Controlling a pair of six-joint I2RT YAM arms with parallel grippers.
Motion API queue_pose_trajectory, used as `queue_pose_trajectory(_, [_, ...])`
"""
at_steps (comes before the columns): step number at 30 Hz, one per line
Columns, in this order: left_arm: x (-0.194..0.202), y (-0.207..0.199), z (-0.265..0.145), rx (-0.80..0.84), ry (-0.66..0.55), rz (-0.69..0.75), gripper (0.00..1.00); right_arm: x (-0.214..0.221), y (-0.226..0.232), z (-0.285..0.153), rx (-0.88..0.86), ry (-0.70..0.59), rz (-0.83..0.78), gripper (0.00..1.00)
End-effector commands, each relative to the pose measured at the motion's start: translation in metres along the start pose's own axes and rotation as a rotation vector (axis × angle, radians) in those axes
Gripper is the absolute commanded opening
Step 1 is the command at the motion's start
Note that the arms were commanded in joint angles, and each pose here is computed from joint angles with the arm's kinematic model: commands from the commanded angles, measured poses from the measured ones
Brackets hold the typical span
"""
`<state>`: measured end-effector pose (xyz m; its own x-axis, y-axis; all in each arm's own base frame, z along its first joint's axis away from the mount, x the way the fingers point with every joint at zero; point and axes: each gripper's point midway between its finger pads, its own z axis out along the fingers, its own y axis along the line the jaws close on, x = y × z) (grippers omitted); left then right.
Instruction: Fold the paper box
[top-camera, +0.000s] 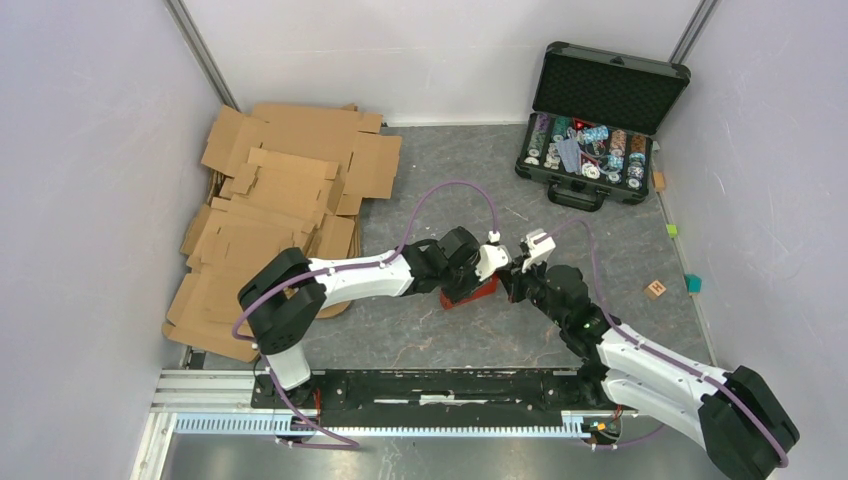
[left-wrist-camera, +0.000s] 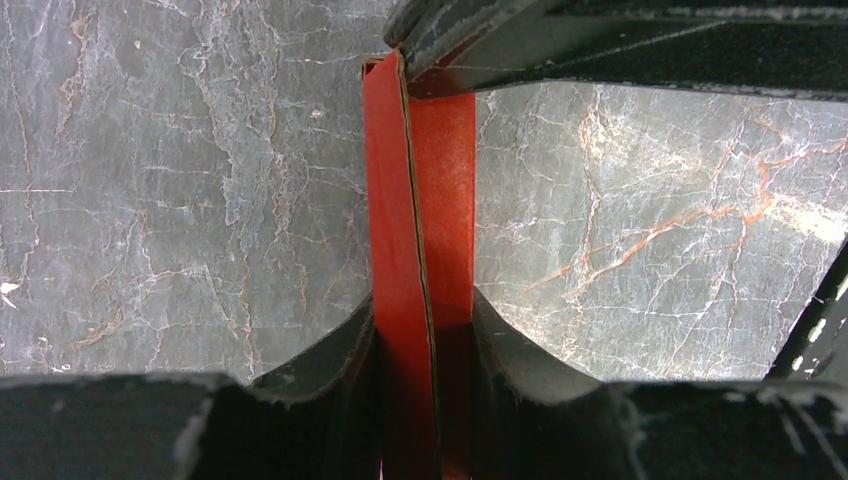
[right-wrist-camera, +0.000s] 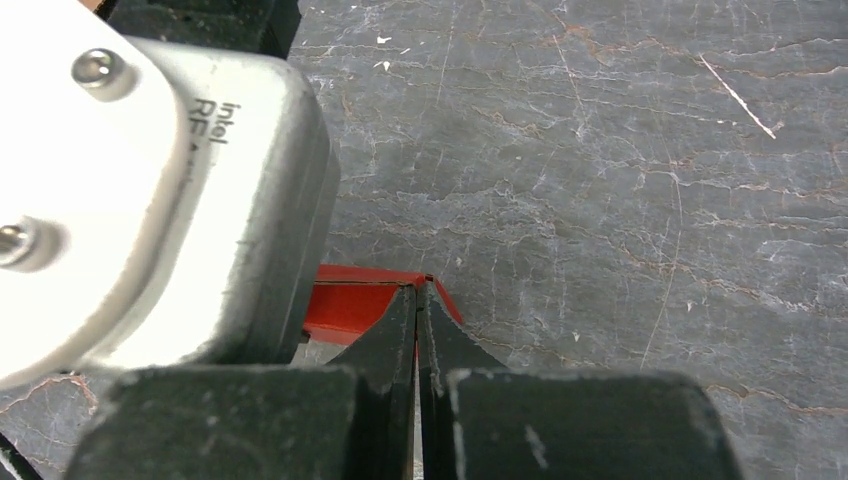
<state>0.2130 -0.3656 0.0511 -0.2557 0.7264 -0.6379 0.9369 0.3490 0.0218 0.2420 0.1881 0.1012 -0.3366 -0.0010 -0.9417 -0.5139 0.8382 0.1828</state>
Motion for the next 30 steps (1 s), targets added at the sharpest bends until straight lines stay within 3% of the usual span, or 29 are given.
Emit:
queue_pose_trajectory(1, [0.03, -0.022, 0.011, 0.082, 0.117, 0.017, 0.33, -0.034, 0.007, 0.004, 0.002, -0.05, 0.01, 0.0])
queue_pose_trajectory(7, [0.032, -0.018, 0.012, 0.059, 0.126, 0.023, 0.33, -0.046, 0.018, 0.011, -0.013, 0.006, 0.089, 0.0])
queue_pose_trajectory(21, [0.038, -0.016, 0.015, 0.023, 0.164, 0.046, 0.32, -0.064, 0.017, 0.004, -0.016, -0.114, 0.234, 0.0])
queue_pose_trajectory(30, [0.035, -0.021, 0.014, 0.048, 0.153, 0.046, 0.32, -0.047, 0.008, 0.004, 0.007, -0.084, 0.172, 0.0])
